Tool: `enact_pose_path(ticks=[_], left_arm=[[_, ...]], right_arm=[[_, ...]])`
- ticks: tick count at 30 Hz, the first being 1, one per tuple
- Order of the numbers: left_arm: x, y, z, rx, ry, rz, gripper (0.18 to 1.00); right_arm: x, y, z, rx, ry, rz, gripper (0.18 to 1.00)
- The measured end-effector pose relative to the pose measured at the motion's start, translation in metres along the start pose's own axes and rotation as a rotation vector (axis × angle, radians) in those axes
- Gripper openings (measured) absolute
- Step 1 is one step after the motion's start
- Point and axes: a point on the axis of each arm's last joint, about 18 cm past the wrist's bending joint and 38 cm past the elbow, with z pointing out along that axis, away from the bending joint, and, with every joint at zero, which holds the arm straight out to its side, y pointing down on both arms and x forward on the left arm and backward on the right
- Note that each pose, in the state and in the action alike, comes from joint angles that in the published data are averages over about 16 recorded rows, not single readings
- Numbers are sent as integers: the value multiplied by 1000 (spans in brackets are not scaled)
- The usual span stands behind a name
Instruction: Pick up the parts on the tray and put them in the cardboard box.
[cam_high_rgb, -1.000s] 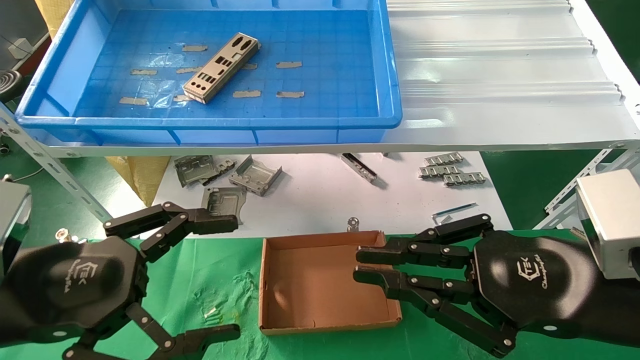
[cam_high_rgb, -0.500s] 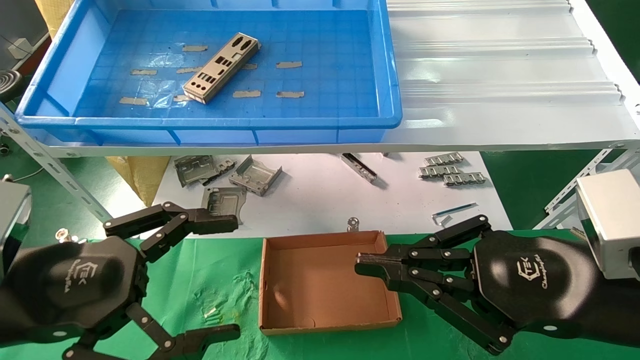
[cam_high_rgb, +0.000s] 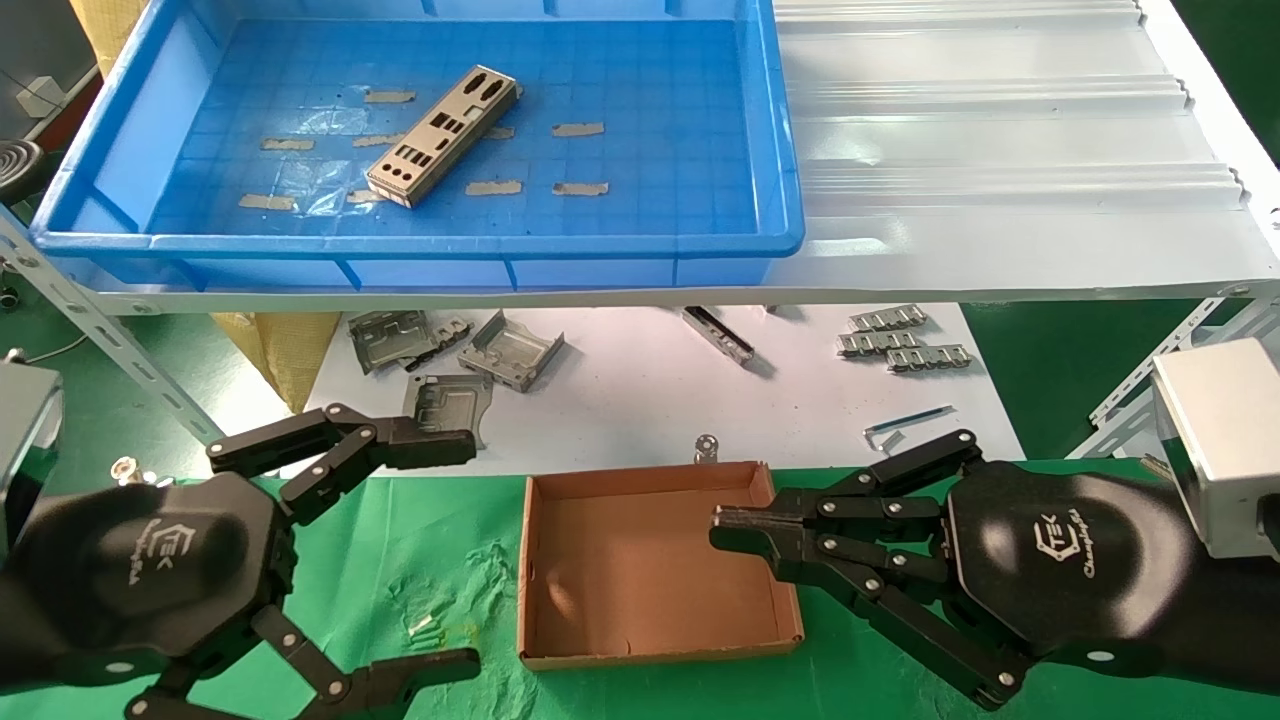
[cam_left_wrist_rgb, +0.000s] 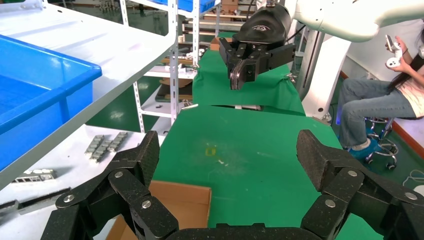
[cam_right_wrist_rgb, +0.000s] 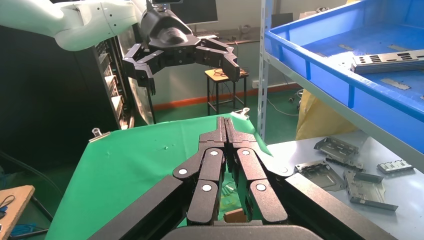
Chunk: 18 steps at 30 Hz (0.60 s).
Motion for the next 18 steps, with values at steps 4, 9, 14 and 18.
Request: enact_pose_path(ticks=[4, 9, 14, 18], left_arm=[[0, 0, 0, 0, 0, 0, 1001], [0, 0, 0, 0, 0, 0, 1001], [-1, -1, 0, 0, 0, 4, 1001], [-7, -6, 4, -3, -5, 26, 1001]], right_arm=[[0, 0, 0, 0, 0, 0, 191], [0, 0, 0, 0, 0, 0, 191], [0, 0, 0, 0, 0, 0, 191], [0, 0, 0, 0, 0, 0, 191]])
